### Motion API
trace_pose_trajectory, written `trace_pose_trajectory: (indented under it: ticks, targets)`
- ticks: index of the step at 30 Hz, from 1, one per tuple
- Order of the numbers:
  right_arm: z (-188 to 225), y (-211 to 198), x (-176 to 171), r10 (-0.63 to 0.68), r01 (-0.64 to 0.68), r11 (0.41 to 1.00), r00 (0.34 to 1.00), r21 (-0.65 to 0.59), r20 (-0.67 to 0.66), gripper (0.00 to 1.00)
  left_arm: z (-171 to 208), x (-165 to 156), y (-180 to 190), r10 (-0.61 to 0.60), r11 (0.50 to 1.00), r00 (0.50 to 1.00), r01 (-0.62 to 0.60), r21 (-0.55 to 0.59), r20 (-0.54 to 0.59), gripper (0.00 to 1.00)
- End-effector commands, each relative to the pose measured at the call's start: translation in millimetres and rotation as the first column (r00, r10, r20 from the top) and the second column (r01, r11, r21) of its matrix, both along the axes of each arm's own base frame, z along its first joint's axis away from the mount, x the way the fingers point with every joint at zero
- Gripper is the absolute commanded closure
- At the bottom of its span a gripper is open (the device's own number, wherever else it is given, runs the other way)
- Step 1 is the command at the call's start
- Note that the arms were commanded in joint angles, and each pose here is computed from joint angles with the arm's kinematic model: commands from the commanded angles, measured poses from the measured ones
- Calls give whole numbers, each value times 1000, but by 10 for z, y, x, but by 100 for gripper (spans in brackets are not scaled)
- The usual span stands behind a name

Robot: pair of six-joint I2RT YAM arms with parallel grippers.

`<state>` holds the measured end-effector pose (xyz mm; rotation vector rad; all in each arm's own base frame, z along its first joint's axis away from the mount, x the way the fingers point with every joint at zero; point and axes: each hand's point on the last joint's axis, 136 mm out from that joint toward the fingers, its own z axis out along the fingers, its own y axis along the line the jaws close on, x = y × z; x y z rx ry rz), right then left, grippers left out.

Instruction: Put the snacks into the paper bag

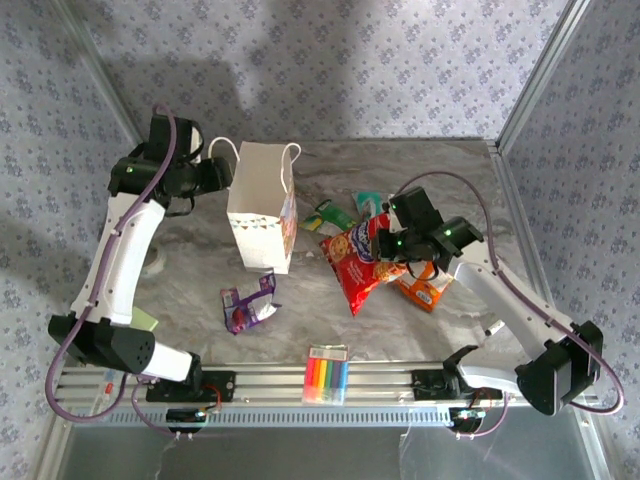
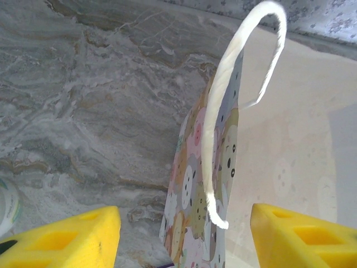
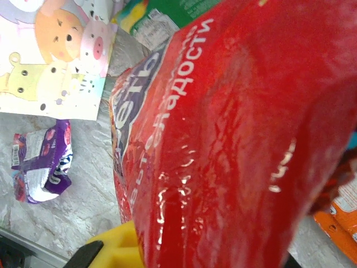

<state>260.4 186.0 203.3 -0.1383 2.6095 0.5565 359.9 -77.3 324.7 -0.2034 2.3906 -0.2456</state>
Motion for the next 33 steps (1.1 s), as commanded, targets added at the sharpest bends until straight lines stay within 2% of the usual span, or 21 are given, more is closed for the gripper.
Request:
trace_pose_trajectory:
  ticks: [1,7,15,23,33]
  targets:
    - [546,65,126,0,-7,999,989,46,151,100,336,11,-6,-24,999,994,27,-19,105,37]
    - [932,-69,99,-6,9,1000,973,-11,232,100,496,103,-12,-45,999,987,49,-20,152,37]
    - [1450,-44,52,-22,2,998,939,57,342,100,502,292,-67,-82,995,981,89,-33,177,37]
    - [2026,-5,-48,-14,-31,995,889,90,458,100,309,407,24,-75,995,990,82,-59,123,37]
    - [2730,41,-246,-7,-90,987,804,134,595,100,122,372,-201,-220,966,973,227,-122,64,37]
